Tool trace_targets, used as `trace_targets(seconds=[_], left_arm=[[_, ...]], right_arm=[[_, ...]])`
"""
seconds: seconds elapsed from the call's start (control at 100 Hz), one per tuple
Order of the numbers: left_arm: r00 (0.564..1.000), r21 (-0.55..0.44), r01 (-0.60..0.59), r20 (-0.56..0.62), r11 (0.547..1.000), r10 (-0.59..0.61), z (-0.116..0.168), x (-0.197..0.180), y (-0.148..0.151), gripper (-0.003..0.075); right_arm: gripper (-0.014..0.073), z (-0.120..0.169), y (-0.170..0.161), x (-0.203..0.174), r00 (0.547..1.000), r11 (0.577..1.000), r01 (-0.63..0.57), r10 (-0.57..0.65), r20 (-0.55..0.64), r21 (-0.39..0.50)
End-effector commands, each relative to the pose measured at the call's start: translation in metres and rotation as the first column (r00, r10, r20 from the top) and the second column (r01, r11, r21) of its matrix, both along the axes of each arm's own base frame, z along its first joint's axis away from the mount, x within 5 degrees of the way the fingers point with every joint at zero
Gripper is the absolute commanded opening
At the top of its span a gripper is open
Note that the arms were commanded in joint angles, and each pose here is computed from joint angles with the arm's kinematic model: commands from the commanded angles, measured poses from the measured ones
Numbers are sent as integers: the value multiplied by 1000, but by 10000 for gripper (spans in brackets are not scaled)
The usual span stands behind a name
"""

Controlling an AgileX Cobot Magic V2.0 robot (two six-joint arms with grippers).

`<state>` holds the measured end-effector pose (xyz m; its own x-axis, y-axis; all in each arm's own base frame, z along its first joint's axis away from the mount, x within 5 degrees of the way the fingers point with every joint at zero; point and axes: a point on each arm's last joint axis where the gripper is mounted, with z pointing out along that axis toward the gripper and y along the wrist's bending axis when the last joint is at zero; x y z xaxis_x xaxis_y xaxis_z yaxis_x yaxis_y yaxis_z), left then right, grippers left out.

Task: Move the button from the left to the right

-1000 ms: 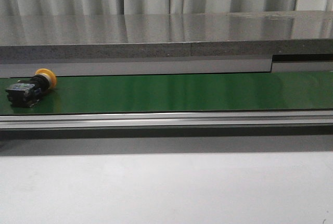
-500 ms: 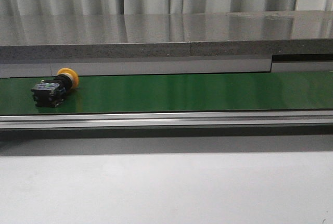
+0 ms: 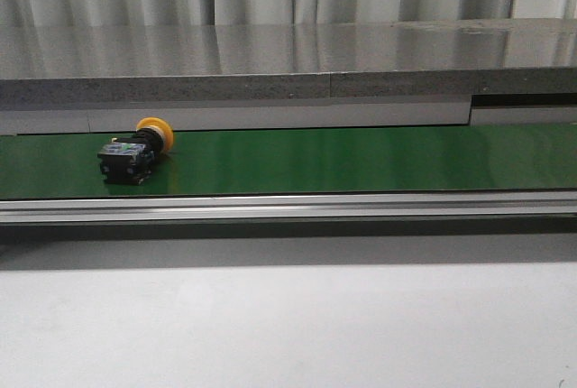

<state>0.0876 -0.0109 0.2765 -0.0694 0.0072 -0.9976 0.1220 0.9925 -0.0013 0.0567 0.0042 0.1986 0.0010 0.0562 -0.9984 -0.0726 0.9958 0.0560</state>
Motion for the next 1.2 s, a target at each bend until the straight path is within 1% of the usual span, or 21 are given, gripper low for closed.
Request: trace_targets(seconds=[0.0, 0.4, 0.57, 0.64, 0.71, 0.79, 0.92, 0.95, 1.07, 1.19], left_arm=[[995, -23, -18, 96, 1000, 20, 16, 0, 2, -19], [995, -23, -18, 96, 1000, 20, 16, 0, 2, -19], [995, -23, -18, 96, 1000, 20, 16, 0, 2, -19], [995, -23, -18, 96, 1000, 20, 16, 0, 2, -19], [995, -23, -18, 96, 1000, 20, 16, 0, 2, -19], [995, -23, -18, 96, 1000, 20, 16, 0, 2, -19], [995, -23, -18, 96, 1000, 20, 16, 0, 2, -19], [995, -23, -18, 96, 1000, 20, 16, 0, 2, -19], [995, -23, -18, 96, 1000, 20, 16, 0, 2, -19], [995, -23, -18, 96, 1000, 20, 16, 0, 2, -19]], right_arm=[[-67, 15, -1, -3, 992, 1000, 4, -5, 122, 9], [-67, 24, -1, -4, 983, 1000, 6, -8, 186, 14], [-67, 46, -1, -9, 979, 1000, 3, -5, 205, 15], [-67, 57, -1, -10, 983, 1000, 0, -2, 182, 13], [-67, 69, 0, -9, 991, 1000, -3, 2, 135, 8], [-67, 82, 0, -3, 999, 1000, -7, 7, 52, 3], [-67, 109, 2, 11, 997, 1000, -16, 16, -82, 0], [-67, 113, 3, 18, 991, 1000, -18, 18, -131, -3], [-67, 134, 5, 42, 967, 1000, -26, 25, -253, -3], [-67, 151, 8, 69, 947, 1000, -30, 30, -321, 4]])
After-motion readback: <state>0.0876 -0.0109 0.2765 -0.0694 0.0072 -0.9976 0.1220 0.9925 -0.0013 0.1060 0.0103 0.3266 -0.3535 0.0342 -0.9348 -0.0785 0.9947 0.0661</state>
